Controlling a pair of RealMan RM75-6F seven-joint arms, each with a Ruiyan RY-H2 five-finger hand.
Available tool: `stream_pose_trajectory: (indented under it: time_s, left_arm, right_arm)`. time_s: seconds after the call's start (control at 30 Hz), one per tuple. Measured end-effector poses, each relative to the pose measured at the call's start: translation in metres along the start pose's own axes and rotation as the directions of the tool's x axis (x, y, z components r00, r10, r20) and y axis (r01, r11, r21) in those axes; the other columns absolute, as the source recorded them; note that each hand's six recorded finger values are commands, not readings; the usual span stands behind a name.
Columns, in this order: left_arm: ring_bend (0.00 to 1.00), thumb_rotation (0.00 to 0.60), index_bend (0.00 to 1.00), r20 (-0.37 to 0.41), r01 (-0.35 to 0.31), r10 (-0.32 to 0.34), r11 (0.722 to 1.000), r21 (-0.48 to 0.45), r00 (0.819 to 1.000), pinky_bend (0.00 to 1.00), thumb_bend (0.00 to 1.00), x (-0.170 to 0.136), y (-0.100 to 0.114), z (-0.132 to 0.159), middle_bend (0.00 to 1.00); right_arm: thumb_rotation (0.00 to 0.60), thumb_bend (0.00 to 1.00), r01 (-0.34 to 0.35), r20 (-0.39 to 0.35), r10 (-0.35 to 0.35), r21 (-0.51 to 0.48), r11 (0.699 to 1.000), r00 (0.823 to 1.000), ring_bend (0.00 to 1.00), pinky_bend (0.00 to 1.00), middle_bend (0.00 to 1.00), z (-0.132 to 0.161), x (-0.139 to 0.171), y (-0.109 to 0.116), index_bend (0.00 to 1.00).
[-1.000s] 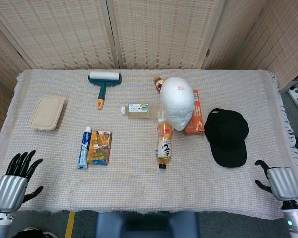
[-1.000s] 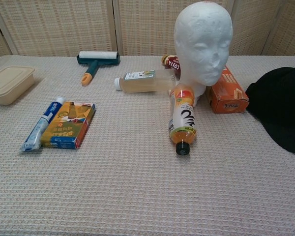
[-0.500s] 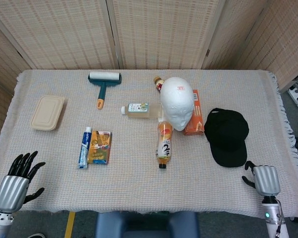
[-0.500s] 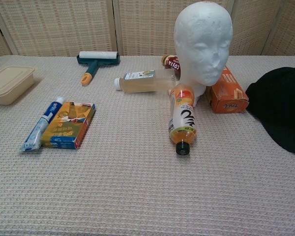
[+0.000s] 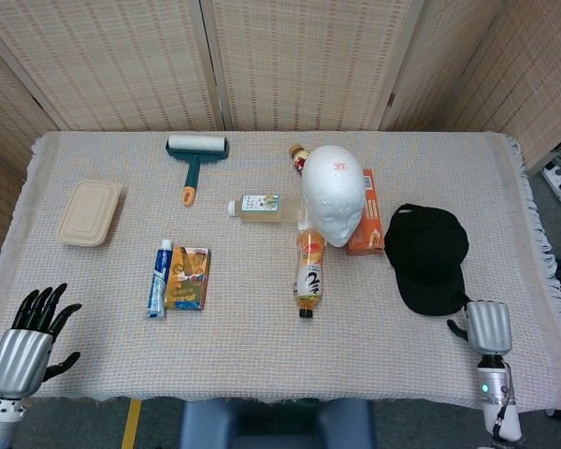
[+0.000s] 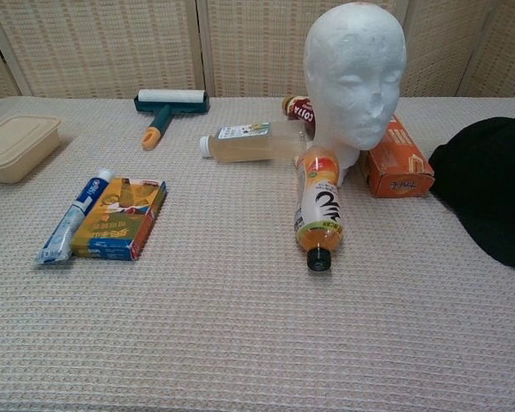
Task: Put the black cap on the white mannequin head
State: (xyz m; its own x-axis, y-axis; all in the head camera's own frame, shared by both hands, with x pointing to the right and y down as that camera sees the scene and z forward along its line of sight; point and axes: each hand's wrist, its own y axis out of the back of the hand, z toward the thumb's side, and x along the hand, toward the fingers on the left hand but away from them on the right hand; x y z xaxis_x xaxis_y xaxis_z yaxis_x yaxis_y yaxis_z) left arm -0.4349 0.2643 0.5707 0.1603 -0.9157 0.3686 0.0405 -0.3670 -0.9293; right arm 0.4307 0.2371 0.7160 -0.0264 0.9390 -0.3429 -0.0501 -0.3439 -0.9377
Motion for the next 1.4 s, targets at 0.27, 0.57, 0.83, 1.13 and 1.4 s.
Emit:
stream_pose_trajectory:
  time_s: [0.27, 0.57, 0.83, 1.13, 1.4]
  left_arm:
    - [0.02, 0.6, 0.29, -0.012, 0.002, -0.002, 1.0, 0.007, 1.0, 0.1, 0.02, 0.002, -0.001, -0.002, 0.06]
    - [0.02, 0.6, 0.29, -0.017, 0.001, -0.001, 1.0, 0.004, 1.0, 0.1, 0.02, 0.002, 0.001, -0.004, 0.07]
    - [0.02, 0.6, 0.29, -0.027, -0.009, 0.009, 1.0, 0.007, 1.0, 0.1, 0.02, 0.002, 0.003, -0.005, 0.07]
    - [0.02, 0.6, 0.29, -0.028, -0.02, 0.02, 1.0, 0.007, 0.999, 0.1, 0.02, 0.001, 0.004, -0.005, 0.08]
    - [0.02, 0.6, 0.3, -0.032, -0.034, 0.035, 0.999, 0.007, 0.999, 0.1, 0.02, 0.001, 0.007, -0.006, 0.08]
  right_arm:
    - [0.6, 0.11, 0.013, -0.005, -0.013, -0.015, 1.0, 1.0, 1.0, 1.0, 1.0, 0.012, -0.011, -0.007, 0.54]
    - [0.6, 0.14, 0.014, -0.012, -0.014, -0.005, 1.0, 1.0, 1.0, 1.0, 1.0, 0.017, -0.017, -0.009, 0.52]
    - [0.6, 0.15, 0.04, 0.015, -0.039, -0.024, 0.999, 0.999, 1.0, 1.0, 1.0, 0.016, -0.025, -0.005, 0.5]
    - [0.6, 0.26, 0.096, 0.02, -0.095, -0.057, 0.994, 0.995, 1.0, 1.0, 1.0, 0.015, -0.042, 0.01, 0.5]
    - [0.6, 0.36, 0.127, 0.026, -0.126, -0.075, 0.989, 0.992, 1.0, 1.0, 1.0, 0.015, -0.058, 0.021, 0.58]
